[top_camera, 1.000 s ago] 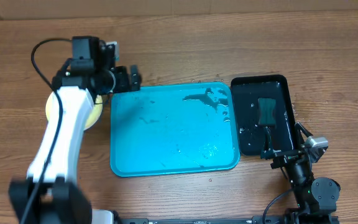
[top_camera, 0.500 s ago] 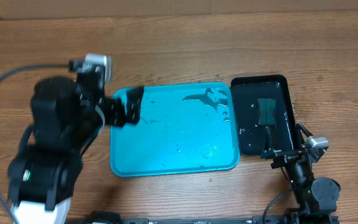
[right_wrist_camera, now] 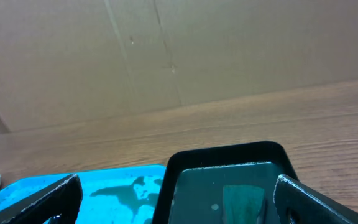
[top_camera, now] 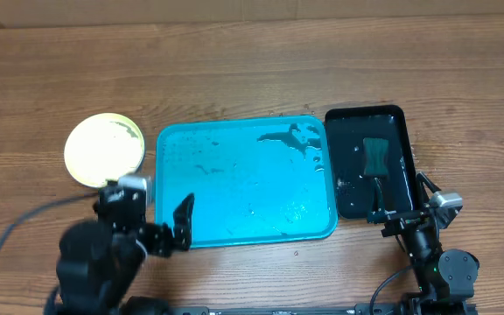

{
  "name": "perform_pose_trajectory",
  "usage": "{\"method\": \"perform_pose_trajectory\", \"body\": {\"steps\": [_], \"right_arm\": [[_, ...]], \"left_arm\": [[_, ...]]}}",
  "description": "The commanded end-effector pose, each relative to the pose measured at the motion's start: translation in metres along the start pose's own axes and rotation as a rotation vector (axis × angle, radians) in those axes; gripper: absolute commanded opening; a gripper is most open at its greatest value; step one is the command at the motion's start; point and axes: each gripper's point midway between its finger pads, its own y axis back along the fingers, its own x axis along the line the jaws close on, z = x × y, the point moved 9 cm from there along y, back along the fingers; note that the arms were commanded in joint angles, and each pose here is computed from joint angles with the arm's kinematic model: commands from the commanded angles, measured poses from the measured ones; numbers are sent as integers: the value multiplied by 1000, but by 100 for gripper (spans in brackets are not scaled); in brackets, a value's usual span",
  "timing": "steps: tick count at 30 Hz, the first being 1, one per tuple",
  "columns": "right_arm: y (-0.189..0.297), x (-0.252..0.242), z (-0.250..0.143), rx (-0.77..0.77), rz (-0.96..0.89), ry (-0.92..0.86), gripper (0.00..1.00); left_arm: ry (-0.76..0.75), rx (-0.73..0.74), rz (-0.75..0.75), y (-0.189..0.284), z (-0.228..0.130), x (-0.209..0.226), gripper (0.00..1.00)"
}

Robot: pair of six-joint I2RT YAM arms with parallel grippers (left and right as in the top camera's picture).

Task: Clean dirty plates on tray and stack at the side

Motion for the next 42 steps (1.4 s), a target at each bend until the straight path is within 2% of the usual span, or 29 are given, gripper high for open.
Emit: {"method": "perform_pose_trajectory", "body": {"steps": [1, 9, 17, 20, 28, 33, 37, 42], "right_arm": [[0, -1, -2, -6, -4, 1, 100], [0, -1, -2, -6, -4, 1, 100], [0, -1, -2, -6, -4, 1, 100], [0, -1, -2, -6, -4, 1, 100], [0, -1, -2, -6, -4, 1, 100], [0, -1, -2, -6, -4, 1, 100], [0, -1, -2, -6, -4, 1, 100], [0, -1, -2, -6, -4, 1, 100]], "left_arm": [[-44, -204, -7, 11, -14, 1, 100], [-109, -718, -34, 35, -12, -1, 100], [-134, -1057, 7, 25, -3, 7, 100], [-139, -1114, 35, 15, -11, 13, 100], [-108, -993, 114, -29, -46, 33, 100], [-45, -732, 186, -62, -76, 47, 100], [16, -447, 313, -84, -115, 63, 100], [-162, -430, 352, -83, -113, 63, 100]]}}
